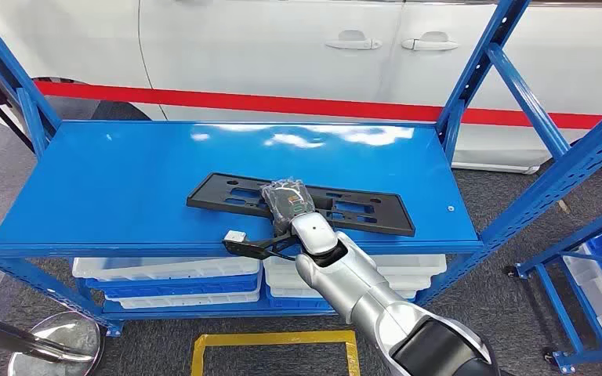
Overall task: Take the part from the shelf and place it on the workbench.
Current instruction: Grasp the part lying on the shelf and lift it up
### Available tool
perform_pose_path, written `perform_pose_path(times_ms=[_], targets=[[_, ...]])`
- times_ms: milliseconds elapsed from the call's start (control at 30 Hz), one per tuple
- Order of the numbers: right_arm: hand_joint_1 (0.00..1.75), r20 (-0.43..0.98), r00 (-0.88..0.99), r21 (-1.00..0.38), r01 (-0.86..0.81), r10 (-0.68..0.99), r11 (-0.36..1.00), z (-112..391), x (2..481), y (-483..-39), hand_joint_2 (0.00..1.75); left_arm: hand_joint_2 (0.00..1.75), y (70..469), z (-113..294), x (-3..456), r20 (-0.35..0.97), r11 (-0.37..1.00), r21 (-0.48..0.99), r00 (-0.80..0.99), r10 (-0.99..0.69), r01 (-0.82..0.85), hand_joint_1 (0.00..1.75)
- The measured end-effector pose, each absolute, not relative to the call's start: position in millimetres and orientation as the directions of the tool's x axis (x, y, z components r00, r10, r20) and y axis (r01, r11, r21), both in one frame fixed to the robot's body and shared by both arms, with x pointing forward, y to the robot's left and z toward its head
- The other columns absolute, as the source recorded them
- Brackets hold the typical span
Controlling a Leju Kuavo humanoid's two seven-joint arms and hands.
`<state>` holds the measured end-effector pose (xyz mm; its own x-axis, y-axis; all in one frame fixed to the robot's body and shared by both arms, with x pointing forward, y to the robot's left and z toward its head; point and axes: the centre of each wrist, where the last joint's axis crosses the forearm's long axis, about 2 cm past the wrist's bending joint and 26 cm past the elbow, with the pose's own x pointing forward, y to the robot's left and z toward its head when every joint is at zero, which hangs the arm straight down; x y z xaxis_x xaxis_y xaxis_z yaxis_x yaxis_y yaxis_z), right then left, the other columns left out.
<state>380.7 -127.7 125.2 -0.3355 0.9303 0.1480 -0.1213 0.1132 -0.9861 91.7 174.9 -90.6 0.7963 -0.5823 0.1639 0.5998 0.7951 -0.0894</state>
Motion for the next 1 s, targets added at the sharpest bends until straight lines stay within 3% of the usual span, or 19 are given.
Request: perform_pose_path(times_ms=[633, 800, 1000], targets=[[1.75, 0.162, -0.426, -0.987, -0.075, 0.890, 0.144, 129, 382, -129, 1.75, 1.75, 177, -89, 101, 0.144, 0.813, -0.061, 0.811, -0.567, 0.579, 0.00], [1.75, 0.151, -0.544, -0.962, 0.112, 0.825, 0.249, 156, 380, -122, 1.75, 1.75, 187, -94, 88, 0.191, 0.827, -0.036, 0.816, -0.546, 0.562, 0.00], [1.75, 0.034, -0.656, -0.832, 0.399, 0.754, 0.385, 223, 371, -113, 1.75, 1.75, 184, -91, 97, 0.080, 0.834, -0.005, 0.831, -0.550, 0.552, 0.00]])
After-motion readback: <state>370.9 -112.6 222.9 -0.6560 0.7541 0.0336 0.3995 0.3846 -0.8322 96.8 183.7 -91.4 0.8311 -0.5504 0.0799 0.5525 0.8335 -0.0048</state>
